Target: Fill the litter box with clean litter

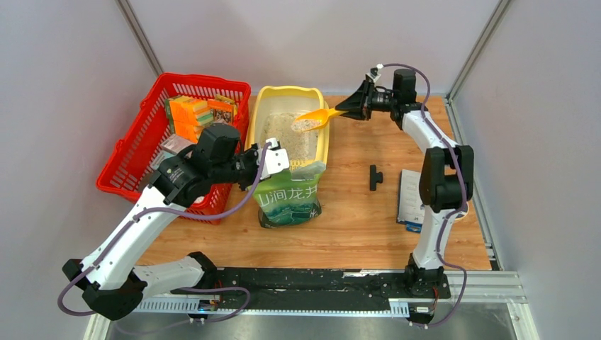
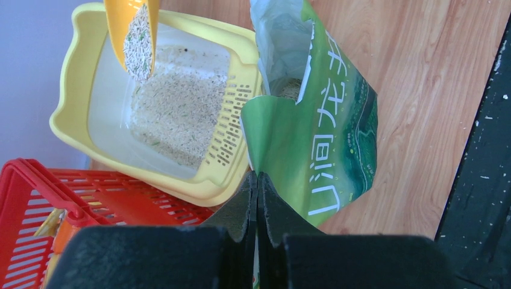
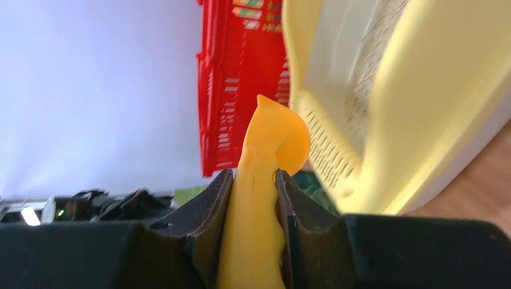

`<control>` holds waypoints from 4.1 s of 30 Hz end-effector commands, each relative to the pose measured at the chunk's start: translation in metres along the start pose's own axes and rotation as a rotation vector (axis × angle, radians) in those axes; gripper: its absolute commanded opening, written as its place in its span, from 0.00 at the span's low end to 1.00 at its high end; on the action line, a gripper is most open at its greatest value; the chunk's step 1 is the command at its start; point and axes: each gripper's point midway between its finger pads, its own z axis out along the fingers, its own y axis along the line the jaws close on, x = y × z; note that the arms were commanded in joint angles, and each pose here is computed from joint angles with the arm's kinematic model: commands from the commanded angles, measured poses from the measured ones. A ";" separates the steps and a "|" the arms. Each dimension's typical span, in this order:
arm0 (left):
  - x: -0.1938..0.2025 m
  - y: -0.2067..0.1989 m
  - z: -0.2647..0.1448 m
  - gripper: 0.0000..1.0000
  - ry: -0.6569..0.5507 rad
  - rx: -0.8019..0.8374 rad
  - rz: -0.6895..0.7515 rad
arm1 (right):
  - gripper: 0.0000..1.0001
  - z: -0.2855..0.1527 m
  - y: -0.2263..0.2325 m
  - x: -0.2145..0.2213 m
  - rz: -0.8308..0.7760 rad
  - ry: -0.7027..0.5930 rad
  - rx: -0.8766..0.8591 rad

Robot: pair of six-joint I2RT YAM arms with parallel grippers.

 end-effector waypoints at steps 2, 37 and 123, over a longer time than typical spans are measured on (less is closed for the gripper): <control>0.010 0.001 -0.006 0.00 0.044 -0.010 0.038 | 0.00 0.017 0.001 -0.044 -0.225 -0.103 0.104; -0.024 -0.011 -0.019 0.00 -0.200 -0.033 -0.051 | 0.00 -0.032 0.207 0.083 -1.372 -0.095 0.319; -0.052 0.010 -0.018 0.00 -0.274 -0.070 -0.132 | 0.00 0.046 -0.045 0.238 -0.246 0.467 0.845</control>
